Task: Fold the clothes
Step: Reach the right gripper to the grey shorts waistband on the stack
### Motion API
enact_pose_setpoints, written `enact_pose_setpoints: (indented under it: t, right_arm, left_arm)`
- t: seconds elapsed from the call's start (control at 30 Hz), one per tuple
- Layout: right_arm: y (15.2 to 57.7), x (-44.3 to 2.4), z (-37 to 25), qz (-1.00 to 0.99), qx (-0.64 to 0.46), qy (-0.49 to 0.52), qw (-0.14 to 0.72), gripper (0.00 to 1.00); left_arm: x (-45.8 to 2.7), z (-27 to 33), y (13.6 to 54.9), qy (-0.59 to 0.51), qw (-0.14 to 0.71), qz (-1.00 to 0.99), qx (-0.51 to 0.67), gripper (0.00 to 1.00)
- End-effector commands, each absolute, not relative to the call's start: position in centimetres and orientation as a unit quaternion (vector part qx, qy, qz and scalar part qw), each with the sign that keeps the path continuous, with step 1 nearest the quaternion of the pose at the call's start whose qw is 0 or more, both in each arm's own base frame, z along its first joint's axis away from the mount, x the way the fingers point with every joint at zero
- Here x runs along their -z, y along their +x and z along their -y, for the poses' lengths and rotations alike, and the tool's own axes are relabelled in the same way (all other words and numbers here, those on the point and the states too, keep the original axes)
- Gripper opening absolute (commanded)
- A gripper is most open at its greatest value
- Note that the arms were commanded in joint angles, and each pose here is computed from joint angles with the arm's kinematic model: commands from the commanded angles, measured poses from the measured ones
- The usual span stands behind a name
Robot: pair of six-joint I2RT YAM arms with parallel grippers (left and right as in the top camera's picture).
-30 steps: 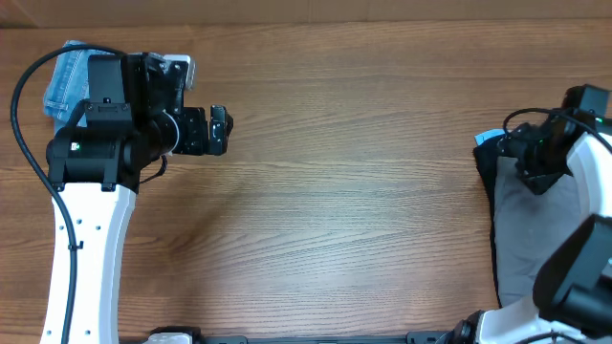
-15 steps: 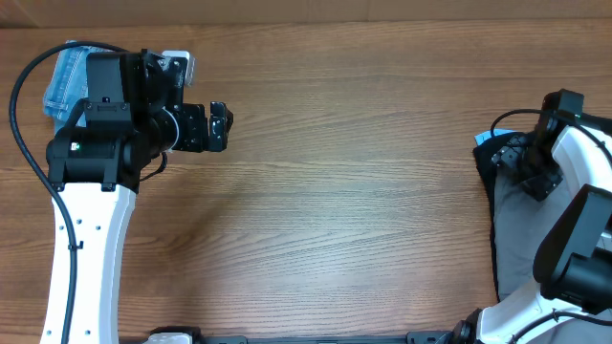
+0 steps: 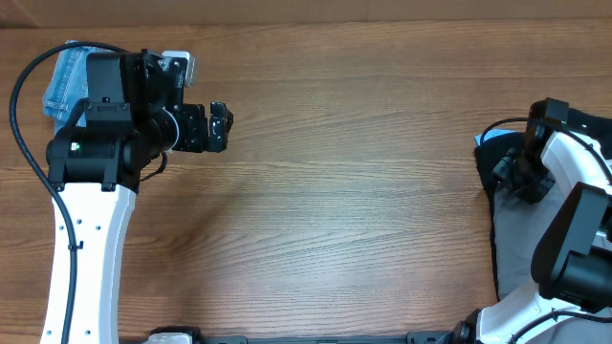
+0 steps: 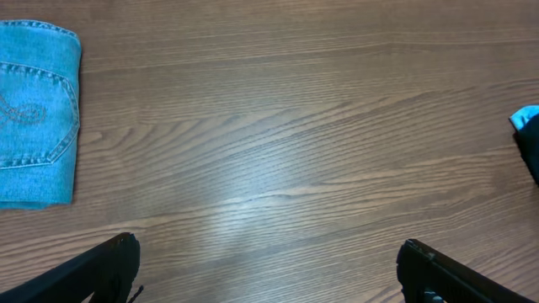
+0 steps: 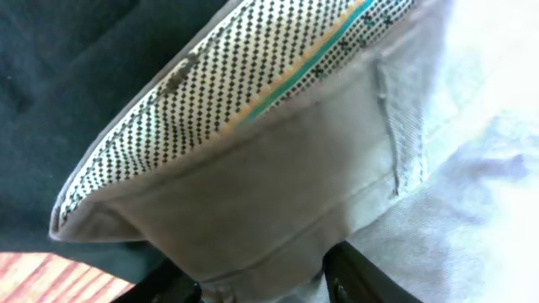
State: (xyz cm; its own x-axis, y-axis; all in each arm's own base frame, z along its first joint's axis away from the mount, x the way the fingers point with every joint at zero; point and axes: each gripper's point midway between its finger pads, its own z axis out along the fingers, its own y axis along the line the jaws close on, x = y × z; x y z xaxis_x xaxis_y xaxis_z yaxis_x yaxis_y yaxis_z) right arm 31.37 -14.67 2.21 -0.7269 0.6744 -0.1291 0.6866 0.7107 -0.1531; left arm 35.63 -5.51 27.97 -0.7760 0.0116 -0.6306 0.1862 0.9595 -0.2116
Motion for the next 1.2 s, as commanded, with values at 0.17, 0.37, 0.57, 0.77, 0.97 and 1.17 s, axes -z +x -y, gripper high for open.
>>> enact_pose_setpoints:
  t: [0.17,0.37,0.57,0.77,0.97,1.17]
  right_arm:
    - [32.6,-4.5,15.2,-0.923,0.100,0.371,0.037,0.13]
    - [33.5,-6.4,15.3,-0.923,0.093,0.371,0.044,0.04]
    - [34.3,-7.0,13.5,-0.933,0.037,0.355,0.040,0.58]
    - [34.5,-6.7,10.2,-0.960,-0.003,0.280,0.023,0.68]
    - [33.7,-5.9,10.7,-0.957,0.075,0.280,0.012,0.59]
    - [32.5,-4.0,12.3,-0.945,0.153,0.290,-0.009,0.53]
  left_arm:
    - [-28.8,6.0,35.7,0.052,0.337,-0.929,0.142,1.00]
    - [-28.7,6.0,35.6,0.051,0.334,-0.930,0.142,1.00]
    - [-28.5,6.0,35.4,0.051,0.330,-0.932,0.142,1.00]
    - [-28.5,6.0,35.4,0.051,0.329,-0.932,0.142,1.00]
    - [-28.5,6.0,35.4,0.050,0.329,-0.932,0.142,1.00]
    - [-28.5,6.0,35.4,0.051,0.329,-0.932,0.142,1.00]
